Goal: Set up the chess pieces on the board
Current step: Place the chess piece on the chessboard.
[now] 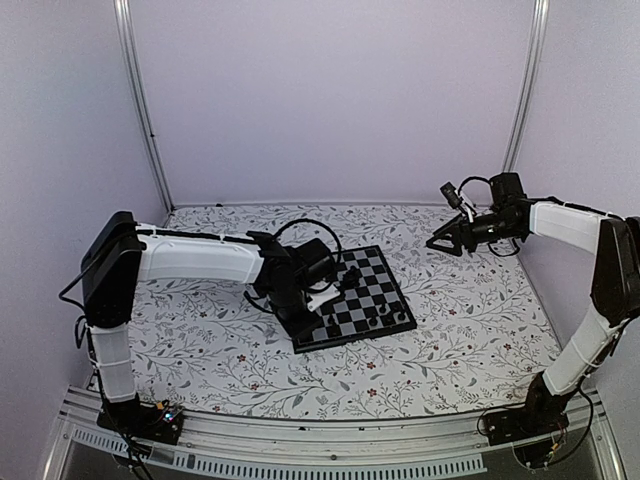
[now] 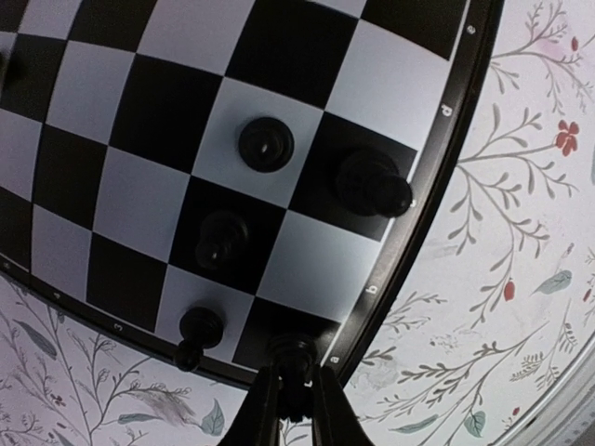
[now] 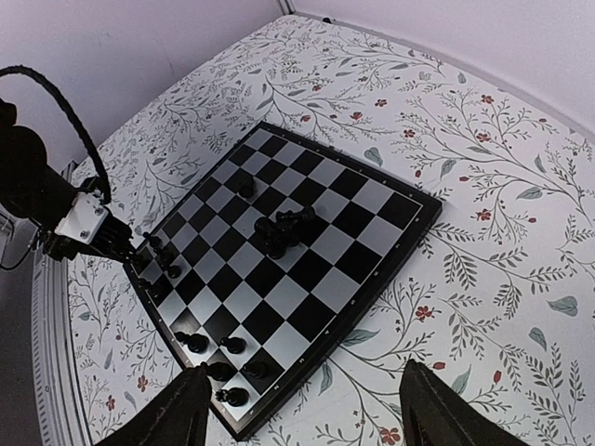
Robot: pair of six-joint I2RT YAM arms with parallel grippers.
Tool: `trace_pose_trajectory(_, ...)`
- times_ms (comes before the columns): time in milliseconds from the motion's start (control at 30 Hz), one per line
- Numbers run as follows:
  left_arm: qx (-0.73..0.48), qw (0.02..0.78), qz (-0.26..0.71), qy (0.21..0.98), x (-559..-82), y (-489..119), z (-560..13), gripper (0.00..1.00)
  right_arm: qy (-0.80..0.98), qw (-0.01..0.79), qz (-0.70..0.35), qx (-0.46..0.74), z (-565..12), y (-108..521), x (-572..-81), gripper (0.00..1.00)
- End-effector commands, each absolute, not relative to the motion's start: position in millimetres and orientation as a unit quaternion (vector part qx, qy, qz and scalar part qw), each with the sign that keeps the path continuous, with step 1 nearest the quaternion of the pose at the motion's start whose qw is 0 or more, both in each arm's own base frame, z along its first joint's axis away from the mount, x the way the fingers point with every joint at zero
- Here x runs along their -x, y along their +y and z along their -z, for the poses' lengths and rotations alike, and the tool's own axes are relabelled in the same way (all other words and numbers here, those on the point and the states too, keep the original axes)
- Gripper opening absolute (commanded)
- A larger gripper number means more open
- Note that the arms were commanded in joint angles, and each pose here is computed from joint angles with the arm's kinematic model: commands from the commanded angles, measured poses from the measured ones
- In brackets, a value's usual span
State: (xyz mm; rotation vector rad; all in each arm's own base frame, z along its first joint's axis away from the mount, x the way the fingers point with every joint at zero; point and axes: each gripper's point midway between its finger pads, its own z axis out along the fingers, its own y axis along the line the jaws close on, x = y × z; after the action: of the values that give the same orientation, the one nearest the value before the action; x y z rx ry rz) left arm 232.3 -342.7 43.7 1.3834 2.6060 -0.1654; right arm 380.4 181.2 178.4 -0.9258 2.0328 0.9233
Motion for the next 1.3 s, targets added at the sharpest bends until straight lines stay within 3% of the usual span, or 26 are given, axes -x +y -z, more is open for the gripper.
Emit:
trace_pose_trajectory(0,-0.468,0.088,0.046,0.878,-238,-341,-43,0.13,0.781,0.350,-0.368,0.365,-175,185,-378,0.73)
trace_pose_trajectory(300,-0.469,0.079,0.042,0.879,-235,-337,-41,0.14,0.780,0.345,-0.373,0.365,-173,186,-377,0.73)
trace_pose_trajectory(700,-0.463,0.084,0.045,0.881,-238,-340,-44,0.33,0.779,0.341,-0.377,0.366,-173,186,-375,0.73)
trace_pose_trajectory(833,-0.458,0.094,0.051,0.883,-239,-342,-69,0.36,0.777,0.342,-0.378,0.370,-175,186,-374,0.72)
trace_pose_trajectory(1100,-0.408,0.211,0.063,0.886,-295,-331,-140,0.40,0.774,0.338,-0.370,0.388,-176,188,-372,0.70)
trace_pose_trajectory(1267,-0.356,0.291,0.104,0.882,-349,-334,-155,0.41,0.782,0.306,-0.349,0.415,-160,199,-369,0.57)
